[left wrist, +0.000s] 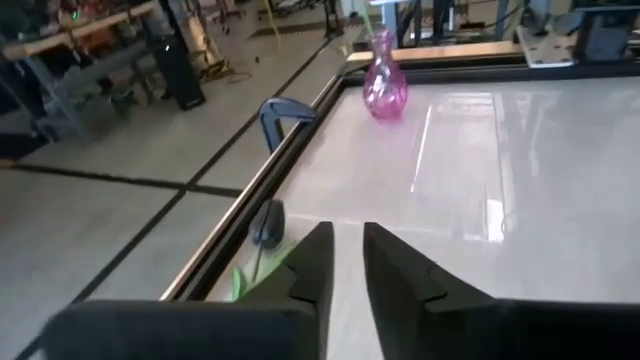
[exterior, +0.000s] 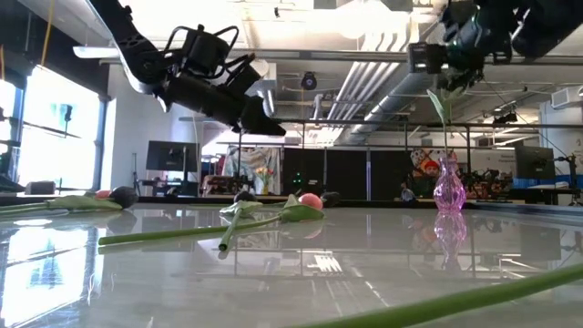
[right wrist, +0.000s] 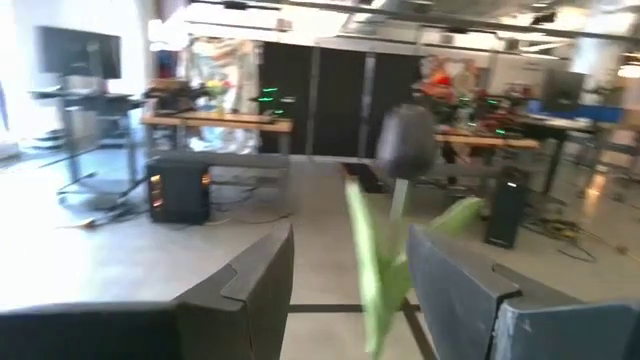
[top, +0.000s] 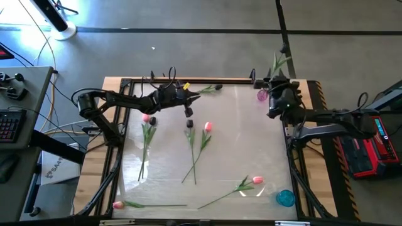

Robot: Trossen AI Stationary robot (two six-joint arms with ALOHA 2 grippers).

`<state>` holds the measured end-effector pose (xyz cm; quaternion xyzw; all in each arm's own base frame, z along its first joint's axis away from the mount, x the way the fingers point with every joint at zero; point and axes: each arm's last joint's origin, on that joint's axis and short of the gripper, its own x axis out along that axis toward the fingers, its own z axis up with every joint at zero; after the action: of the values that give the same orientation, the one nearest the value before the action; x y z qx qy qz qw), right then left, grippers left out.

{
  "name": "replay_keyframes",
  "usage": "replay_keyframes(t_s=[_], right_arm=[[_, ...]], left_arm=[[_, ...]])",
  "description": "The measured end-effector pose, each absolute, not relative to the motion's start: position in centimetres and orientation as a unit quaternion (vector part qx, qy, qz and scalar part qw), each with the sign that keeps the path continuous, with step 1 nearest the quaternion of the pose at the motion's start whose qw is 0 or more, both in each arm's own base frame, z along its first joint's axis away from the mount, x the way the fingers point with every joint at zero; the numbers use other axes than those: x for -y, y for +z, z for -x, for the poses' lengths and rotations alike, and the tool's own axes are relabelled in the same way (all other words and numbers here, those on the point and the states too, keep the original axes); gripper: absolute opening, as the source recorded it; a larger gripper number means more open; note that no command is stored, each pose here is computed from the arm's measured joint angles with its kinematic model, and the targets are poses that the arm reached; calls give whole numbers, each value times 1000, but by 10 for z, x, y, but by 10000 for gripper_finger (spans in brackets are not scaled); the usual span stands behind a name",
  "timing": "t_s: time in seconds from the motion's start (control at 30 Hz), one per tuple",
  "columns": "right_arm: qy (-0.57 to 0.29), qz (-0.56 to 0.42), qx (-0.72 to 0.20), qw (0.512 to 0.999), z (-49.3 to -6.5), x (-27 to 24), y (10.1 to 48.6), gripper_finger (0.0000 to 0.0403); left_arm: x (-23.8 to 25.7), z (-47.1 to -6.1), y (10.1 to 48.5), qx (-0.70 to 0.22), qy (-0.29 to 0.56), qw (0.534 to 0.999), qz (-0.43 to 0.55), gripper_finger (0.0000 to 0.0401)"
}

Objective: Sort flowers into vase by color
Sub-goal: Put the middle left pink flower into the purple vase

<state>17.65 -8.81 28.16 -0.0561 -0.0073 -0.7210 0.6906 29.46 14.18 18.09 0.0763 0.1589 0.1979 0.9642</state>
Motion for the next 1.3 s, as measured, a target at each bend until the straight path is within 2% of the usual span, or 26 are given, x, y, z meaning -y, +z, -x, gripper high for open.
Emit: replay_keyframes(t_s=[0.2,0.37,0.5,0.67,0.97,1.3], right_arm=[[-654,28,-13,756,-191,72,267,184],[-503,-86,-44,859,-200,73,242,184],[-424,-126,-88,893,-207,74,229,184],[-375,-133,-117,910,-217,70,218,184],[-337,-117,-159,920,-226,60,206,184],[-331,-67,-199,920,-232,60,194,184]], left_arm=[[-152,-290,177,-199,201,958,-45,90],[-152,-289,172,-246,180,952,-25,90],[-148,-287,166,-278,172,945,-14,88],[-139,-284,159,-327,169,930,8,88],[-108,-252,180,-439,247,863,40,69],[-88,-198,207,-512,322,773,193,60]])
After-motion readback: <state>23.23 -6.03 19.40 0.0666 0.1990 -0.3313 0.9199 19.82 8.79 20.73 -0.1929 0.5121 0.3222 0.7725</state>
